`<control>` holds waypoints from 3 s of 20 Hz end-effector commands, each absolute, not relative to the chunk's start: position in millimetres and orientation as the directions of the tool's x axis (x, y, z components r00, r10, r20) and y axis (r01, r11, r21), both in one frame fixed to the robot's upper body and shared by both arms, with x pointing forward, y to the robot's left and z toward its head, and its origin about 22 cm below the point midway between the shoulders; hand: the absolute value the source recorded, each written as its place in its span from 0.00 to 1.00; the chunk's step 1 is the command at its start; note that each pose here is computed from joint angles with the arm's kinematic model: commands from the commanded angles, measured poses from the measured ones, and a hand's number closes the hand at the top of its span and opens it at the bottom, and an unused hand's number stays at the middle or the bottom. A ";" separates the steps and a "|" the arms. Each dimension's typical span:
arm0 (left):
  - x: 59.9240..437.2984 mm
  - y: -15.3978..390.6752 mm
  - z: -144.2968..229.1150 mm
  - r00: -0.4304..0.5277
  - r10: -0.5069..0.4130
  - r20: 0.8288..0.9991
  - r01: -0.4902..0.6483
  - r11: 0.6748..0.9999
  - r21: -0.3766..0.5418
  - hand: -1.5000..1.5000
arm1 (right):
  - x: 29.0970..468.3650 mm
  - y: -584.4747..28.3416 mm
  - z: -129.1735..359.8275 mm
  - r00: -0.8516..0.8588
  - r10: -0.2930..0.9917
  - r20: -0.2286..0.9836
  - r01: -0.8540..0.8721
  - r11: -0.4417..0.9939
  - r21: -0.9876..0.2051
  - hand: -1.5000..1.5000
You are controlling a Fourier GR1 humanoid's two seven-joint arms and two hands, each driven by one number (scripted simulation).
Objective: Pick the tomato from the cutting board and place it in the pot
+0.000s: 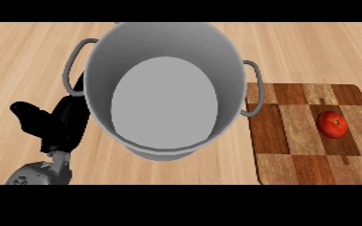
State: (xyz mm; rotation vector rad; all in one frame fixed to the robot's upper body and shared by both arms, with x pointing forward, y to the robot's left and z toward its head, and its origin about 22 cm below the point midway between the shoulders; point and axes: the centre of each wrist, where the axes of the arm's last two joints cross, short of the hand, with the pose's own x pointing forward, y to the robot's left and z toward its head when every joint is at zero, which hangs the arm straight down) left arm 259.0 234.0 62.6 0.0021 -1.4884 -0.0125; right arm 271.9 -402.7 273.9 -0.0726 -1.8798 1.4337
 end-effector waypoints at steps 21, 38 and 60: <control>277.2 215.0 58.8 0.098 -0.019 0.995 0.021 1.000 0.017 0.50 | 287.9 -447.7 189.3 -0.718 0.621 0.314 -0.498 -0.143 -0.855 0.00; 265.5 220.8 63.9 0.098 -0.016 0.995 0.006 1.000 0.016 0.50 | 292.8 -433.7 163.4 -0.692 0.629 0.355 -0.522 -0.095 -0.848 0.00; 264.3 229.0 69.7 0.098 -0.016 0.995 0.017 1.000 0.015 0.50 | 315.7 -400.1 94.4 -0.679 0.723 0.126 -0.458 -0.284 -0.842 0.00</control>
